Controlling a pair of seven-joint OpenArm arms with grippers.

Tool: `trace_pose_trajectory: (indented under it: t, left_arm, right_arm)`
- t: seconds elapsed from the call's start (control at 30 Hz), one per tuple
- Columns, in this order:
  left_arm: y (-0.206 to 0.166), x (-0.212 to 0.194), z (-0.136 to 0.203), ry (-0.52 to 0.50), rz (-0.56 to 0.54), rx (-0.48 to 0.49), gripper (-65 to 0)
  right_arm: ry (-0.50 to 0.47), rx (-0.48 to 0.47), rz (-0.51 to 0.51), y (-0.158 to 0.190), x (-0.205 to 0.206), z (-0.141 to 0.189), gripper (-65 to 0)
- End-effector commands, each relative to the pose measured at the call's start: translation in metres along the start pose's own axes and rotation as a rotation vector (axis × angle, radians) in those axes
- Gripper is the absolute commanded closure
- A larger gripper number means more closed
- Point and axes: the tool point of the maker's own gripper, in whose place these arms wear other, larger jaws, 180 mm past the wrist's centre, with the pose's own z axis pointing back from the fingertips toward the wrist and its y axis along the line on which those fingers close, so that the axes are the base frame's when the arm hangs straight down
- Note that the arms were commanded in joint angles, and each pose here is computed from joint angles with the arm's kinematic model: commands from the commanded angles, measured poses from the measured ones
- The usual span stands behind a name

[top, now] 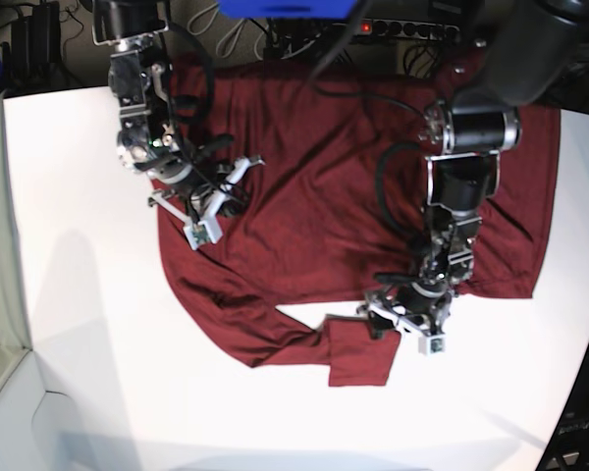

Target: Layout the t-shirt on the table in an organized manner, then fold the t-shirt properly

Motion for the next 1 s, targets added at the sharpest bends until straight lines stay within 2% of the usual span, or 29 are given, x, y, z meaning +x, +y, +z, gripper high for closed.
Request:
trace_pose_trajectory:
  t: [0.0,0.1,0.27,0.37,0.5,0.57,0.63,0.73,0.8,0.97]
  left_arm:
    - [0.007,0.005,-0.002,0.031,-0.004,0.022,-38.5]
    - [0.033,-0.006,0.002,0.071,0.001,0.097,-38.5]
    - [0.053,0.003,0.008,0.042,0.003,0.13,-38.5]
    - [0.047,0.035,0.011,-0.053,-0.004,0.114,-38.5]
    - [0.032,0.084,0.027,-0.145,0.057,0.056,-38.4]
    - [0.02,0.1,0.041,-0.151,0.061,0.018,-38.3]
    - [0.012,0.107,0.059,-0.138,0.02,-0.003,-38.2]
    - [0.016,0.082,0.086,-0.044,-0.042,0.006,-38.1]
    - [0.031,0.062,0.103,-0.006,-0.06,0.036,-38.1]
    - [0.071,0.015,0.139,0.042,-0.028,0.122,-38.1]
  right_arm:
    - [0.064,-0.013,0.019,-0.003,-0.014,0.001,0.0]
    - [0.064,-0.013,0.019,-0.003,-0.014,0.001,0.0]
    - [0.059,-0.015,0.022,-0.004,-0.011,0.001,0.0]
    - [0.055,-0.014,0.022,-0.004,-0.009,0.001,0.0]
    - [0.039,-0.019,0.029,-0.006,0.0,0.0,0.0]
    - [0.027,-0.022,0.032,-0.007,0.005,0.0,0.0]
    - [-0.012,-0.026,0.044,-0.007,0.019,0.005,0.0]
    - [-0.095,-0.034,0.07,-0.005,0.048,0.018,0.0]
    - [-0.156,-0.044,0.093,-0.006,0.074,0.025,0.0]
    - [-0.252,-0.062,0.126,-0.011,0.118,0.033,0.0]
